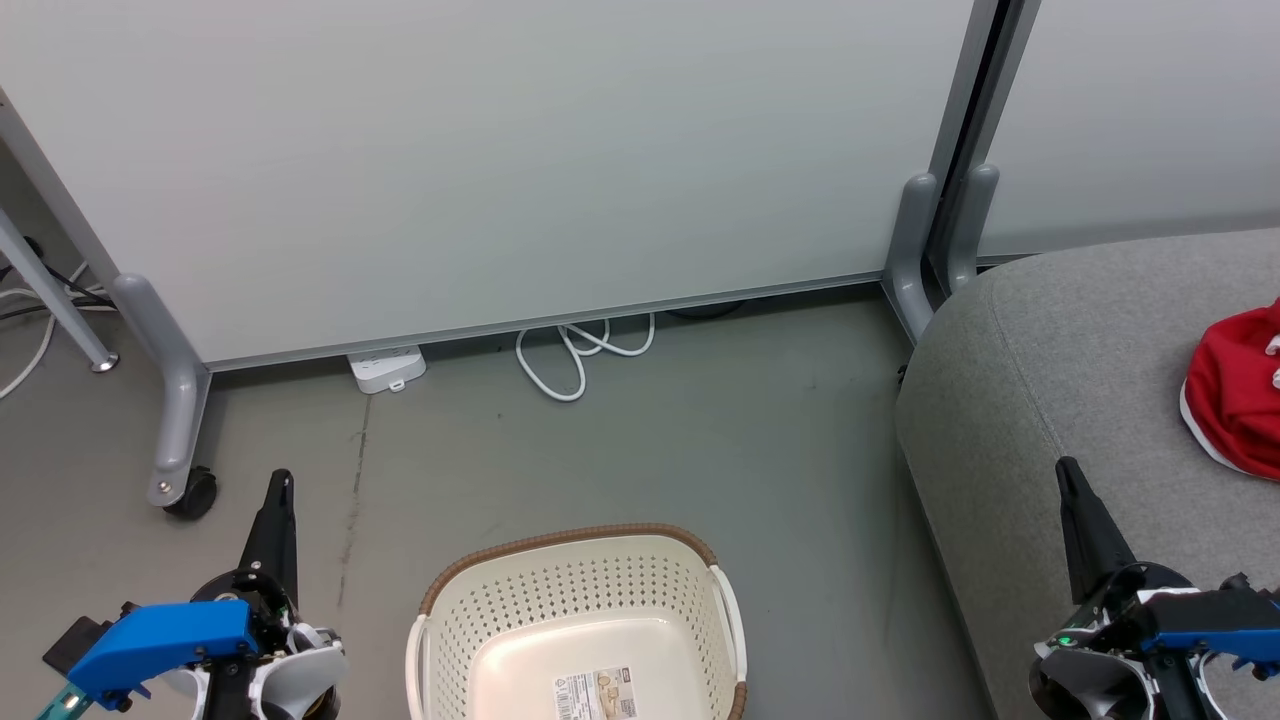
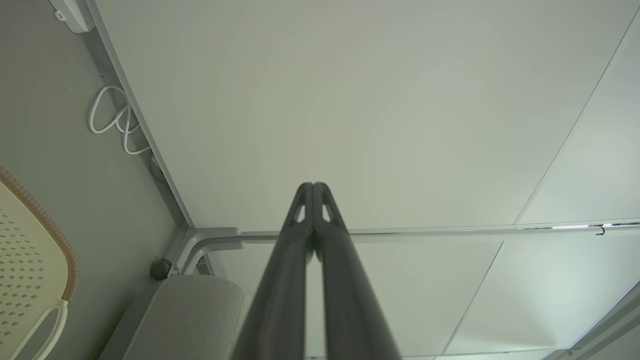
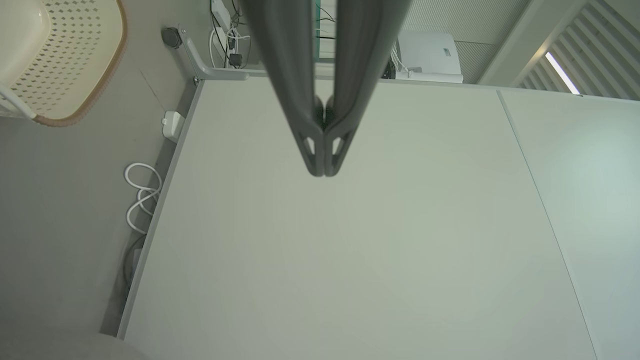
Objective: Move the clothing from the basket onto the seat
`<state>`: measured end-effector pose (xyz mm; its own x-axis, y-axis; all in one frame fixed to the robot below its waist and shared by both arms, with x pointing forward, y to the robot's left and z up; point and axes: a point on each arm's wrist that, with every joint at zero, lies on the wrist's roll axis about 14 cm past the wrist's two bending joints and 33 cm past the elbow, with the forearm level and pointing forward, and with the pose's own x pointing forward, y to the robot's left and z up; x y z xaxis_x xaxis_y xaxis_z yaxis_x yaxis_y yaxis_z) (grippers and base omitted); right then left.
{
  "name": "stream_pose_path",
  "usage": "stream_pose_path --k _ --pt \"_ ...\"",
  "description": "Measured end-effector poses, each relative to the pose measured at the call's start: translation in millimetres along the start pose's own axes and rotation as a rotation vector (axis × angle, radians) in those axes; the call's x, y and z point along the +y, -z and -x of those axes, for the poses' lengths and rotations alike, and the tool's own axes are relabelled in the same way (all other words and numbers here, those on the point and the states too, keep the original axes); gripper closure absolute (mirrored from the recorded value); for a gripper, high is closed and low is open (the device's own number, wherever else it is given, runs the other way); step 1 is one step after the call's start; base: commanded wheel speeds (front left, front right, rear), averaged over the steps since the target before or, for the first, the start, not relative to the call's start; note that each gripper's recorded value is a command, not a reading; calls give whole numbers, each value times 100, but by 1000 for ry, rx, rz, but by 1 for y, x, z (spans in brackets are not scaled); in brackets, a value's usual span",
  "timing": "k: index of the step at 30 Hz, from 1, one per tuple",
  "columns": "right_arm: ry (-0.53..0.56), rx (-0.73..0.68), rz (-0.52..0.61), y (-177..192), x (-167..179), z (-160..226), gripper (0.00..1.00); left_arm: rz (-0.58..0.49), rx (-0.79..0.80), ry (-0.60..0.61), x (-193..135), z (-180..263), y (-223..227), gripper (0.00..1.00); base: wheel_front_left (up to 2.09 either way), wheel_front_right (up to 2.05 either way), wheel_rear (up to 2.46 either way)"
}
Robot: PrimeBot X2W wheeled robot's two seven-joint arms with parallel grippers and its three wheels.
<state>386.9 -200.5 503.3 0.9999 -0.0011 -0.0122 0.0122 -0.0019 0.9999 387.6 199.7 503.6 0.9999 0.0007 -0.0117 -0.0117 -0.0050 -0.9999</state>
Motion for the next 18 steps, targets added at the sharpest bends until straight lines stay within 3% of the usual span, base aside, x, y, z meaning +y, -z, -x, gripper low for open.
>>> stream_pose_path --k 18 --pt "0 0 0 0 0 0 100 0 0 0 0 0 0 100 0 0 0"
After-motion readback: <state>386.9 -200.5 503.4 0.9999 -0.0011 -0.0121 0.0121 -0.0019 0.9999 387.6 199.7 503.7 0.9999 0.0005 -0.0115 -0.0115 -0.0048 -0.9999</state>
